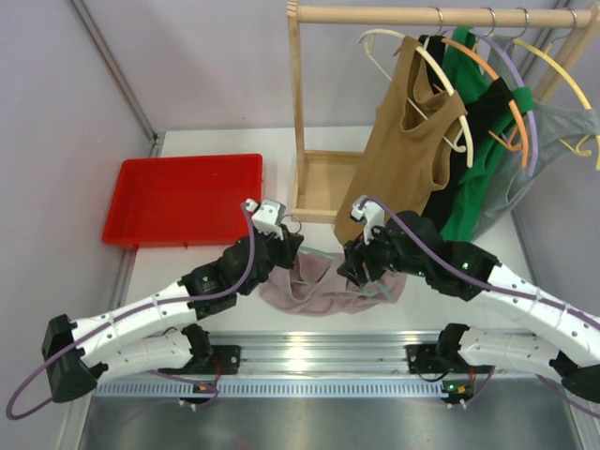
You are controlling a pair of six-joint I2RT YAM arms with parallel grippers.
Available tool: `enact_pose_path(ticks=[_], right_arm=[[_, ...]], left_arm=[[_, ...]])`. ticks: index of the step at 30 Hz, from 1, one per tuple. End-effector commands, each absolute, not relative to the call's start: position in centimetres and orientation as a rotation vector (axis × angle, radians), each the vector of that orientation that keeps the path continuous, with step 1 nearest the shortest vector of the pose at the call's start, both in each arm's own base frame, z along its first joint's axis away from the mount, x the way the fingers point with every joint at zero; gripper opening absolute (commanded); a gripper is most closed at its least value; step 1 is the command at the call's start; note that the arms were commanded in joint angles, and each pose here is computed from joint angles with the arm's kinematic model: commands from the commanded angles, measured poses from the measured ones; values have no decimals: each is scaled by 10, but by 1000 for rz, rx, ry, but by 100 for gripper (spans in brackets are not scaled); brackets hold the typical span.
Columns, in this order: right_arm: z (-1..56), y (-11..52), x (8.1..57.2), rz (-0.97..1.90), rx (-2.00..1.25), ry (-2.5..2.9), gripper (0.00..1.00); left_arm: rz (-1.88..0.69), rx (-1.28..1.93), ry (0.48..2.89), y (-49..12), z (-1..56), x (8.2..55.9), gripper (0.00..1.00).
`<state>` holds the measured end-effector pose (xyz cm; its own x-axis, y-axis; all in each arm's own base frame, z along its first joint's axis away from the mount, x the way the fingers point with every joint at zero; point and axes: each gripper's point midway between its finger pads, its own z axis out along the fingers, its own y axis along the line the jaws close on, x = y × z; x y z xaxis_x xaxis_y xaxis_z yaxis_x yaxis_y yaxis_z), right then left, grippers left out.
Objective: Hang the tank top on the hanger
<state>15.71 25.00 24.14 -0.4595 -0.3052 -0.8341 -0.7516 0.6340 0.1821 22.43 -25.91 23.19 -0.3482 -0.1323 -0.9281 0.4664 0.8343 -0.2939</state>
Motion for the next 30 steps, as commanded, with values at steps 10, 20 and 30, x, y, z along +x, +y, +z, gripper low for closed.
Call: enact_pose_path(ticks=[10,20,30], right_arm=[[236,274,158,773,-902,2010,61],[231,270,160,745,-881,2030,39],[272,258,161,766,-759,1952,0]], left_arm=[[-763,283,1713,-274,281,218,0],[-788,290,1690,-280,297,218,0],[-803,254,1656,-282,326,222,30]])
